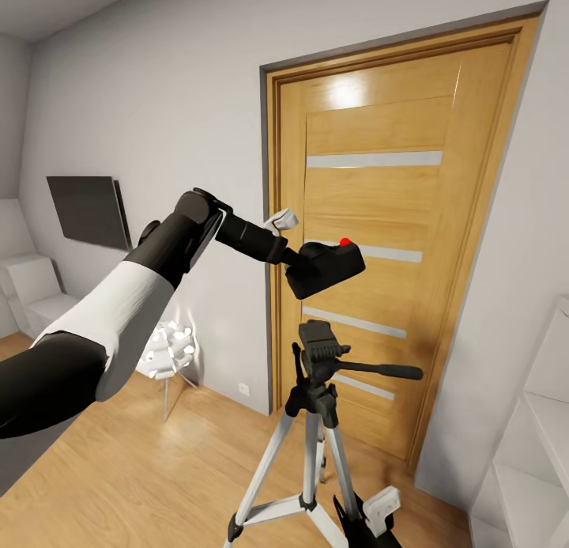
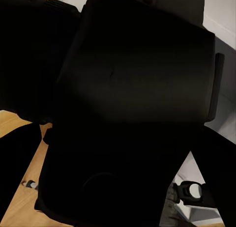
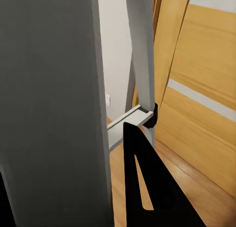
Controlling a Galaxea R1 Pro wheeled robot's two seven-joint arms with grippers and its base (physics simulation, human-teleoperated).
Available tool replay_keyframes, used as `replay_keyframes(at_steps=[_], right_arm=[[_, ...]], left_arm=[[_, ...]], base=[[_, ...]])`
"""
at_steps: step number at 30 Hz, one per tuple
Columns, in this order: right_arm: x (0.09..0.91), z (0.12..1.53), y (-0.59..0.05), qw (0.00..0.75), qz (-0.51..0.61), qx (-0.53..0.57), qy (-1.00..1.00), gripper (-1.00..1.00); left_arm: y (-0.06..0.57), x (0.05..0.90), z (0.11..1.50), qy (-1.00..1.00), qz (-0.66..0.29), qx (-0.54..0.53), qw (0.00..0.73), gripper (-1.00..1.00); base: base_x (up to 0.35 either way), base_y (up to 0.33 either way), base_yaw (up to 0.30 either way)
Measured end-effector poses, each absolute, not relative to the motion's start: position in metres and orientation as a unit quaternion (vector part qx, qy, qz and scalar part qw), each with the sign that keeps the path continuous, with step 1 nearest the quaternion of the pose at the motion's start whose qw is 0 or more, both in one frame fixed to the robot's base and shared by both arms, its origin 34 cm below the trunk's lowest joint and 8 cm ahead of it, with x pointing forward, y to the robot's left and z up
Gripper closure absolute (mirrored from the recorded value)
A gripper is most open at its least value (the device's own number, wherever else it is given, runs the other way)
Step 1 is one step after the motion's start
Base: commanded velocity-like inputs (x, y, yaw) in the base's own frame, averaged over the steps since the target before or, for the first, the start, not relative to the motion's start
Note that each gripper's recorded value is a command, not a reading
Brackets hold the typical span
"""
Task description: Attach the digital camera to the camera tripod in the bedroom.
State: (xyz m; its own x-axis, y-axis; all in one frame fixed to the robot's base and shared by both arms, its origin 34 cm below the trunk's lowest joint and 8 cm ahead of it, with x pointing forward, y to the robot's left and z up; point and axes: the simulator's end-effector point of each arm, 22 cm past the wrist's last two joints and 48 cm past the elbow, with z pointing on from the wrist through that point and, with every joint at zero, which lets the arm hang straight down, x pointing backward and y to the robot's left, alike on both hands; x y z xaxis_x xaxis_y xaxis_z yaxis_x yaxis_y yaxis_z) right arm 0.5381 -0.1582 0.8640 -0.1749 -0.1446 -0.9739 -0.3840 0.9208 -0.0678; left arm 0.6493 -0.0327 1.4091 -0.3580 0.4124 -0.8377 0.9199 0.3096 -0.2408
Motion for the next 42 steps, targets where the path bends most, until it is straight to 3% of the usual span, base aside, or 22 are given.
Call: replay_keyframes(at_steps=[42], right_arm=[[0.538, 0.864, -0.158, 0.619, 0.097, -0.173, 0.760, 1.00]], left_arm=[[-0.024, 0.653, 1.383, 0.755, -0.337, 0.464, 0.319, 1.00]], base=[[0.000, 0.000, 0.000]])
